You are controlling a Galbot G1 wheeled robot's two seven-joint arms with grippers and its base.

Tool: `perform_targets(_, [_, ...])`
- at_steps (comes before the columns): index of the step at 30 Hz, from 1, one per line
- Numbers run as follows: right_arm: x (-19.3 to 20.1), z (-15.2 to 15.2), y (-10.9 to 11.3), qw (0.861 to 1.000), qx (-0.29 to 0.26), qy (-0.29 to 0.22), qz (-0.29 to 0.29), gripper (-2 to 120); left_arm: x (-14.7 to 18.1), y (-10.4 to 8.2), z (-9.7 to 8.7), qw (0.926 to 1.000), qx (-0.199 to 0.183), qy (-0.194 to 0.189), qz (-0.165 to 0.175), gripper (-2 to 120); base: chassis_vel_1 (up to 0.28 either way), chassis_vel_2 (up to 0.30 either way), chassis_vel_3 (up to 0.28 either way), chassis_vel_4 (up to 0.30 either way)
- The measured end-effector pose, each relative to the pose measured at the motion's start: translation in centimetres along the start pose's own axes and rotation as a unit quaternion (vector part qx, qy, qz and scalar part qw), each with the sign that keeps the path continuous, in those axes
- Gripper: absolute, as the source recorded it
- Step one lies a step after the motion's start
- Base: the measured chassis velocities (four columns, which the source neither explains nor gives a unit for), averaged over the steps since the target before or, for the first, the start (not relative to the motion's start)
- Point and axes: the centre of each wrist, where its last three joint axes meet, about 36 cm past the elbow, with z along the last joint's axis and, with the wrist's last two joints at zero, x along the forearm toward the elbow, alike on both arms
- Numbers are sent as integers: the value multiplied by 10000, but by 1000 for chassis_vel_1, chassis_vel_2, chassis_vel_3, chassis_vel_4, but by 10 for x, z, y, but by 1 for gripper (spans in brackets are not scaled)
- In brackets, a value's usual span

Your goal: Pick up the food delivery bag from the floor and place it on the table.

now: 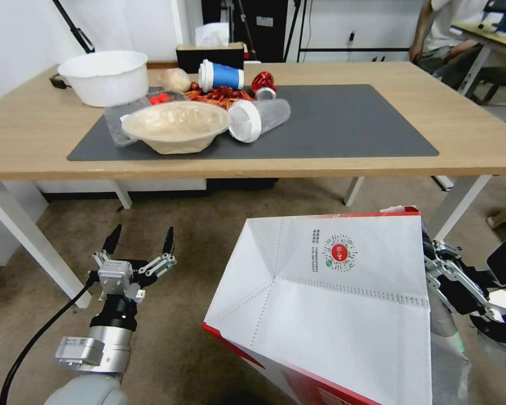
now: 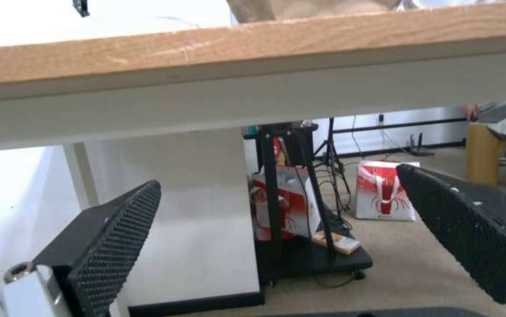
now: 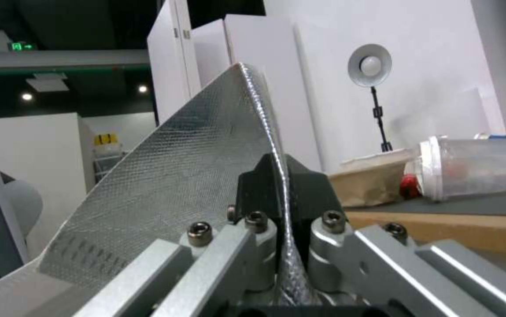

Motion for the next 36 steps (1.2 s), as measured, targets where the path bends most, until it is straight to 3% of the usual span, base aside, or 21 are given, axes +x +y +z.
perform_targets(36, [0, 0, 2, 10000, 8, -36, -6, 0, 0, 0, -5, 10000, -23, -51, 64, 100, 0, 0, 0, 0])
